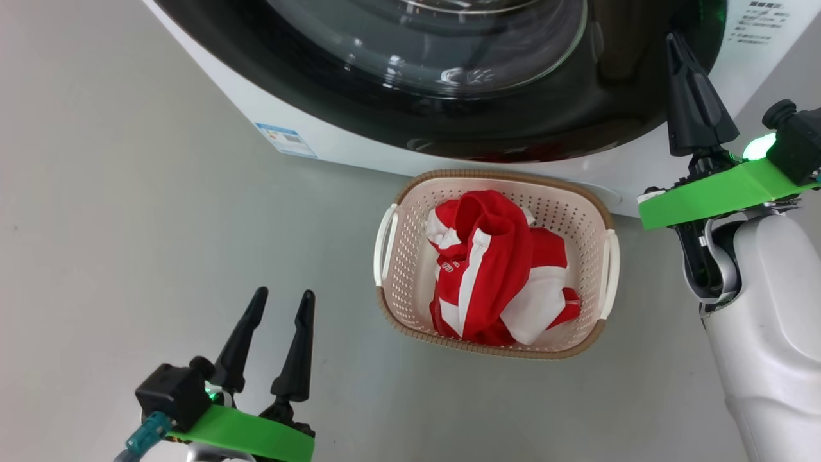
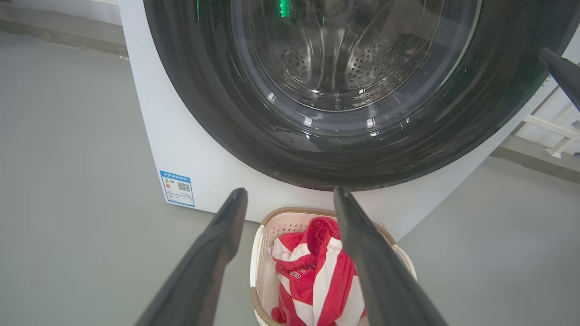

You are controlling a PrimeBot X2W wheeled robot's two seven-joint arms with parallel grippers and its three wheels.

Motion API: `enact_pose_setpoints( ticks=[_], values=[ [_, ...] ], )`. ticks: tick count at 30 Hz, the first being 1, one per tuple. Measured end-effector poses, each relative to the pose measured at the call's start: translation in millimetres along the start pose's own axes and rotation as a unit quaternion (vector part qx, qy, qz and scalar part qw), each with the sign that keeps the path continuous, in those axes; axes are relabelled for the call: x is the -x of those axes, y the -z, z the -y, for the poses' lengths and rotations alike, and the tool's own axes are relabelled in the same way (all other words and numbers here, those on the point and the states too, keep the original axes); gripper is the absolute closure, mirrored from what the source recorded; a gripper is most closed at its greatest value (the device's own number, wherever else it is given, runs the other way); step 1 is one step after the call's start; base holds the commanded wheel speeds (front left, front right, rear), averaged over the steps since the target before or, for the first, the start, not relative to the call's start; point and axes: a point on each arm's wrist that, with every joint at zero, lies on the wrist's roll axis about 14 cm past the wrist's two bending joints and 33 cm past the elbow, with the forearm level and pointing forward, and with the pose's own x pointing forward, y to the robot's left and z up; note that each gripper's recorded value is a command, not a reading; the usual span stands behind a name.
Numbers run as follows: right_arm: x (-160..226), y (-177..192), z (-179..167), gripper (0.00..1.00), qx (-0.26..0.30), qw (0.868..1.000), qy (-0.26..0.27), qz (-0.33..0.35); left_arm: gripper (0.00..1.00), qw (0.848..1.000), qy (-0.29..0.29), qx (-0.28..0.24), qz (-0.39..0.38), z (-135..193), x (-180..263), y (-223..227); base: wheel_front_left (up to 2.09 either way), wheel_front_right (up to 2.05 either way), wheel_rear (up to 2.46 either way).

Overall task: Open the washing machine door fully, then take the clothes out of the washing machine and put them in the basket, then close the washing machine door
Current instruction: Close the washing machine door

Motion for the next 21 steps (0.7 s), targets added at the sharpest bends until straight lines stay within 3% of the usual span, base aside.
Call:
enact_pose_setpoints(
  ticks=[3,8,10,13,14,16,21],
  values=[
    [1.9,-5.3,-3.9,1.0,0.005,1.0,-0.003,0.002,0.0,1.0,0.005,-0.006,0.003,2.3,0.2,-2.0,0.0,0.0,0.0],
    [25.0,4.8,-8.4,0.9,0.006,1.0,-0.001,-0.024,0.0,1.0,0.015,-0.013,0.015,7.3,1.6,-9.8,0.0,0.0,0.0],
    [39.4,12.6,-9.3,0.78,0.005,0.999,0.003,-0.04,0.0,1.0,0.016,-0.016,0.021,7.0,2.2,-13.6,0.0,0.0,0.0],
    [59.4,19.7,-10.9,0.51,0.006,0.998,0.008,-0.058,0.0,0.999,0.016,-0.018,0.026,6.2,5.0,-16.7,0.0,0.0,0.0],
    [65.7,20.5,-10.6,0.28,0.005,0.998,0.011,-0.062,0.0,0.999,0.018,-0.02,0.028,7.0,5.4,-17.4,0.0,0.0,0.0],
    [77.7,20.6,-7.3,0.0,0.008,0.997,0.02,-0.068,0.0,0.999,0.02,-0.023,0.028,8.0,7.5,-17.0,0.0,0.0,0.0],
    [109.0,17.7,2.9,0.0,0.009,0.996,0.047,-0.078,0.0,0.999,0.027,-0.022,0.024,11.4,13.6,-13.2,0.0,0.0,0.0]
  ],
)
